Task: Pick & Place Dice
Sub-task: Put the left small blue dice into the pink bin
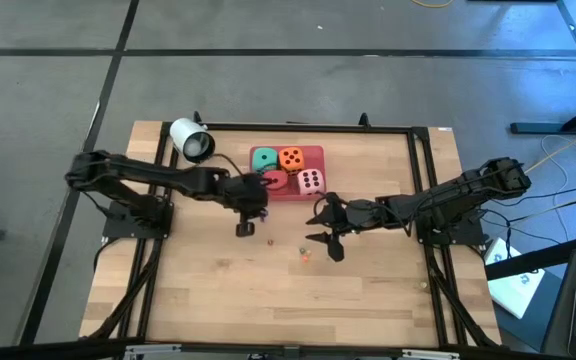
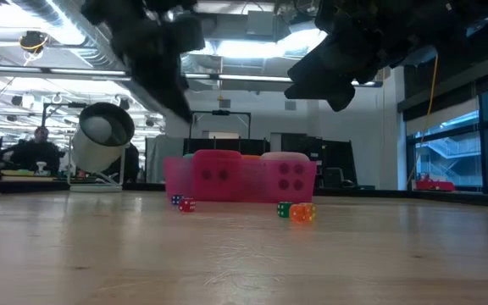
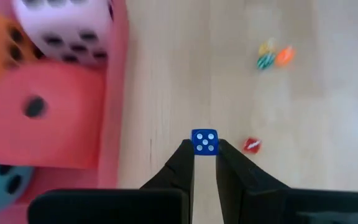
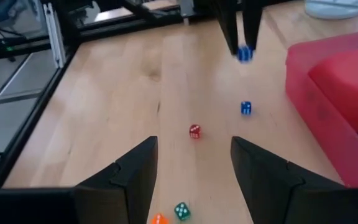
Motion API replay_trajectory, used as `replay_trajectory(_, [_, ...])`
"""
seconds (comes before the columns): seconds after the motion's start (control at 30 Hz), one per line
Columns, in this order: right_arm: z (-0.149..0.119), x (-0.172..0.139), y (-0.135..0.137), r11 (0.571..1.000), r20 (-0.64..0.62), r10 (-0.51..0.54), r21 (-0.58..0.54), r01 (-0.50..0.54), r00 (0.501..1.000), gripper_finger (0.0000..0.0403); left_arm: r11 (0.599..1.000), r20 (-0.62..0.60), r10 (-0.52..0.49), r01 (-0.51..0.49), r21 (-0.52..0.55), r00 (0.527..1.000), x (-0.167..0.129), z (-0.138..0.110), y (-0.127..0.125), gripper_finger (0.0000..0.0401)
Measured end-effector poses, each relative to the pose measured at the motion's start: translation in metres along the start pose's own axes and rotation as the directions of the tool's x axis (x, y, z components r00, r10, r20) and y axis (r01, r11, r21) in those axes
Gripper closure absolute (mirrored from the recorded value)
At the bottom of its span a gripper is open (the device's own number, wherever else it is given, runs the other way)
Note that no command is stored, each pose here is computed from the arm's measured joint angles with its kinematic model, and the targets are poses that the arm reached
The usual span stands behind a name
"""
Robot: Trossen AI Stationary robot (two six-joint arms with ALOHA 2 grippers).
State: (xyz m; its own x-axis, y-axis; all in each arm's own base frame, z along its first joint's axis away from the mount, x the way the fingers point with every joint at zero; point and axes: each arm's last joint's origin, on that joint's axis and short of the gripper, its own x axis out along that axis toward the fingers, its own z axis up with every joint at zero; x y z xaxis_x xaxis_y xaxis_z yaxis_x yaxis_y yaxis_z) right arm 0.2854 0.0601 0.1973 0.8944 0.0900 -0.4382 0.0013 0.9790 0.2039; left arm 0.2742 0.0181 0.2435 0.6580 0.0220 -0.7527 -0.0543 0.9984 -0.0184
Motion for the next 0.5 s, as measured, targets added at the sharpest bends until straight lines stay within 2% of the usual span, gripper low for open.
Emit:
replay_trajectory(0.13, [0.004,0.0,0.001,1.0,0.04,0.009,0.004,-0.009,0.999,0.0199,1.0,0.12,-0.002,0.004,-0.014,0.993,-0.031,0.004,-0.001,0.0372])
replay_trajectory(0.23, [0.009,0.0,0.002,1.0,0.092,0.024,0.009,-0.025,0.995,0.0199,1.0,0.196,-0.006,0.01,-0.019,0.981,-0.047,-0.003,-0.004,0.0372])
replay_trajectory(0.33, [0.014,-0.001,0.003,0.999,0.14,0.035,0.014,-0.037,0.99,0.0199,1.0,0.257,0.005,0.003,-0.029,0.966,-0.057,-0.012,-0.006,0.0372])
replay_trajectory(0.5, [0.021,-0.002,-0.002,0.997,0.207,0.033,0.061,-0.046,0.978,0.0199,0.998,0.337,0.069,-0.067,-0.017,0.939,-0.066,-0.024,-0.013,0.0372])
